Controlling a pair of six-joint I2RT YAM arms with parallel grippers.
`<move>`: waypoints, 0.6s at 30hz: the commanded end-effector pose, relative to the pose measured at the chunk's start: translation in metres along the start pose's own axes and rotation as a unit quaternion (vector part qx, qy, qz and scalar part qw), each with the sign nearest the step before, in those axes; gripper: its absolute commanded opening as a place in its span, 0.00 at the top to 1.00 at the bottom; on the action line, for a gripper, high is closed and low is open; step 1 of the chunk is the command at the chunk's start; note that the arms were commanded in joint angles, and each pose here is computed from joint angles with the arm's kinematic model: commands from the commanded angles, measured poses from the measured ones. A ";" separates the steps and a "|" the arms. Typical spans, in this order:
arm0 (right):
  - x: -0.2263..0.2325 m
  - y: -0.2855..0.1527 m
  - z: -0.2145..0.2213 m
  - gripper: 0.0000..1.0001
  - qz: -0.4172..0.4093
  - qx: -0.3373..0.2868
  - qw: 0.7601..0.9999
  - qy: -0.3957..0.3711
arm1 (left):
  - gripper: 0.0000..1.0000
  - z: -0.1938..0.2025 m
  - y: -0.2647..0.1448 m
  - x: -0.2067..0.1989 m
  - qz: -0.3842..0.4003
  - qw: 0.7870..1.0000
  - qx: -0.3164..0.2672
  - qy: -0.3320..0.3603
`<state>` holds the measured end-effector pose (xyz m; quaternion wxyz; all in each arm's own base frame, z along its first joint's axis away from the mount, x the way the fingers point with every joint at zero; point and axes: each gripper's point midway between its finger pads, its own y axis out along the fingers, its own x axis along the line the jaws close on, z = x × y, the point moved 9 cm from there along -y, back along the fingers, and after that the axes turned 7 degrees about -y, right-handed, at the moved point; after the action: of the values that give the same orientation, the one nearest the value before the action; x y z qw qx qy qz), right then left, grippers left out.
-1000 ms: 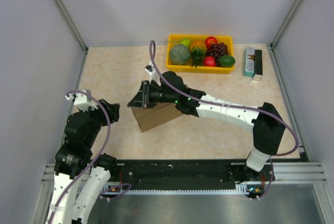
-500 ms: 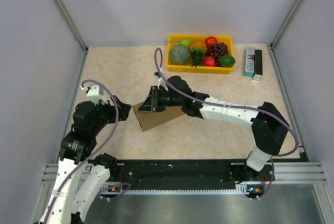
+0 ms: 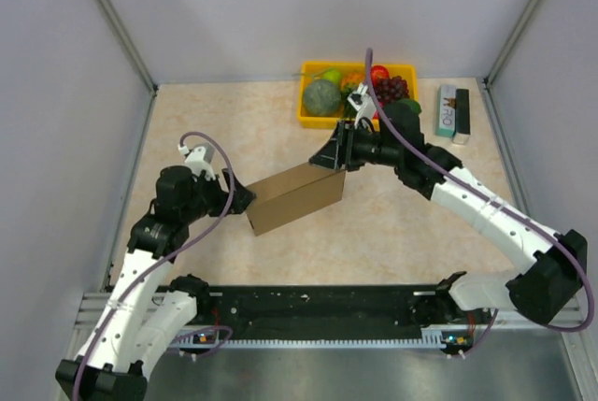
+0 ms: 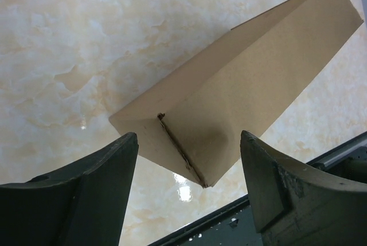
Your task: Fold the paper box
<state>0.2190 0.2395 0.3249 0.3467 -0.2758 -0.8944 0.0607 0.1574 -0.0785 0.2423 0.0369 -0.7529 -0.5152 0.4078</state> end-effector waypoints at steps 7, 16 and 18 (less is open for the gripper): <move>-0.049 0.023 0.057 0.56 0.028 0.066 0.996 -0.043 | 0.23 -0.038 0.003 -0.016 0.024 0.993 -0.001 0.119; -0.054 -0.001 0.076 0.56 0.058 0.066 0.996 -0.029 | 0.28 -0.051 0.040 -0.032 0.059 0.982 0.077 0.162; -0.056 -0.008 0.080 0.56 0.067 0.071 0.995 -0.022 | 0.27 -0.047 0.053 -0.041 0.054 0.977 0.094 0.184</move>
<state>0.2015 0.2206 0.2163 0.3696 -0.2944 -0.8623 0.1821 0.2131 -0.0980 0.2638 0.1518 -0.8086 -0.4496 0.3478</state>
